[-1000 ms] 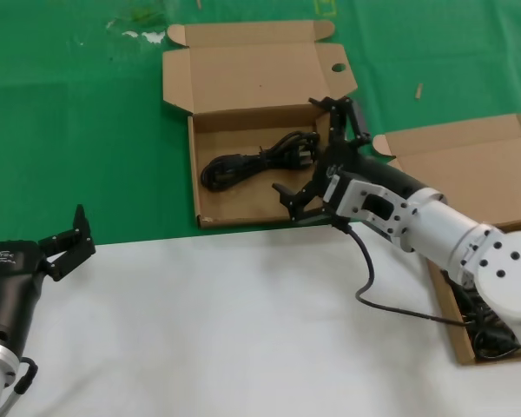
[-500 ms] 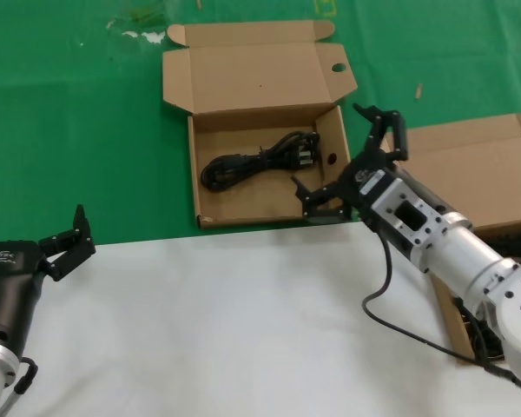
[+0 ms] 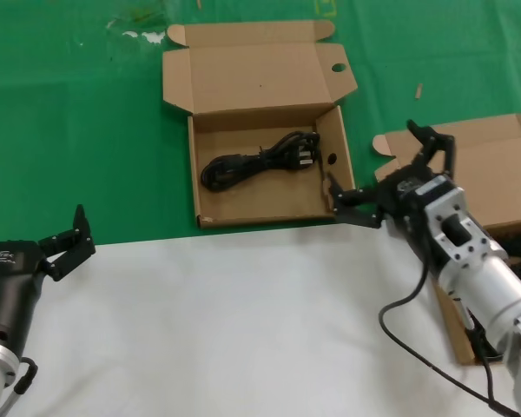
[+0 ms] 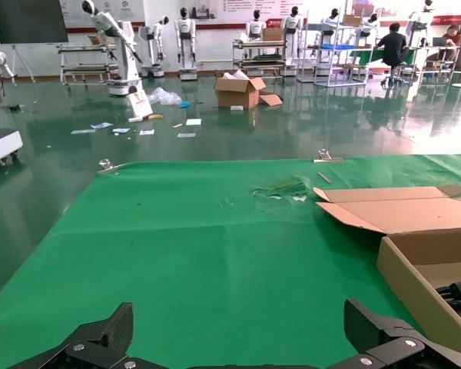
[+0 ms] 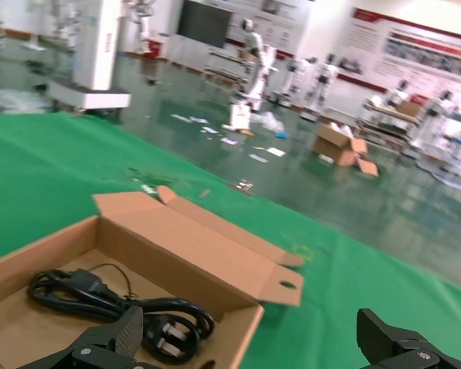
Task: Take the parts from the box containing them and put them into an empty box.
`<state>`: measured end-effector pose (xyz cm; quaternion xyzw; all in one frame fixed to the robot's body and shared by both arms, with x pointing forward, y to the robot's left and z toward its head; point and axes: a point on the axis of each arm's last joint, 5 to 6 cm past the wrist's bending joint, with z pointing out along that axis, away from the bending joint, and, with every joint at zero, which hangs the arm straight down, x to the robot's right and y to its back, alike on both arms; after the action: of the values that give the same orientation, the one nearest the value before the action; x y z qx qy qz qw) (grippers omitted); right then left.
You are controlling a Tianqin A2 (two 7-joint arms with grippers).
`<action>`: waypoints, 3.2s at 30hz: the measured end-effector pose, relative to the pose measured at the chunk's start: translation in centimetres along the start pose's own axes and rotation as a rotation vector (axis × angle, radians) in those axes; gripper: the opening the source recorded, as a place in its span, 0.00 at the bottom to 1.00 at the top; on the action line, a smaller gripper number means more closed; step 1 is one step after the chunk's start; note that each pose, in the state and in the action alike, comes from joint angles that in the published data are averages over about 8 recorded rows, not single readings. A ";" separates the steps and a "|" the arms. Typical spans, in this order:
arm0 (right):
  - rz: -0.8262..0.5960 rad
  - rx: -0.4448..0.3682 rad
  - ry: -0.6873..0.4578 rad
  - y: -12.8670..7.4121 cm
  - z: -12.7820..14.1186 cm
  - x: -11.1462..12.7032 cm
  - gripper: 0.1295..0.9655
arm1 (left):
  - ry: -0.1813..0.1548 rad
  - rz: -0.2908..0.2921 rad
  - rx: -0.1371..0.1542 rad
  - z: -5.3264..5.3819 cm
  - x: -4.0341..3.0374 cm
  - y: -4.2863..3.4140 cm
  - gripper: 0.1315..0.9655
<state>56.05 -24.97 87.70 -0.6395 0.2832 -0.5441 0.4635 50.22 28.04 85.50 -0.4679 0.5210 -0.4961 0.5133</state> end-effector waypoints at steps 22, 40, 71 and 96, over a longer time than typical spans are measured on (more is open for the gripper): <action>0.326 -0.058 0.212 2.2 -5.2 0.3 1.00 | 0.000 0.000 0.000 0.0 0.00 0.00 1.00; 0.331 -0.059 0.215 2.2 -5.2 0.3 1.00 | 0.000 0.000 0.000 0.0 0.00 0.00 1.00; 0.330 -0.059 0.215 2.2 -5.2 0.3 1.00 | 0.000 0.000 0.000 0.0 0.00 0.00 1.00; 0.330 -0.059 0.215 2.2 -5.2 0.3 1.00 | 0.000 0.000 0.000 0.0 0.00 0.00 1.00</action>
<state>51.42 -27.65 85.74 -0.5360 0.4481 -0.5171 0.4945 50.22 28.04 85.50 -0.4679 0.5210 -0.4961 0.5133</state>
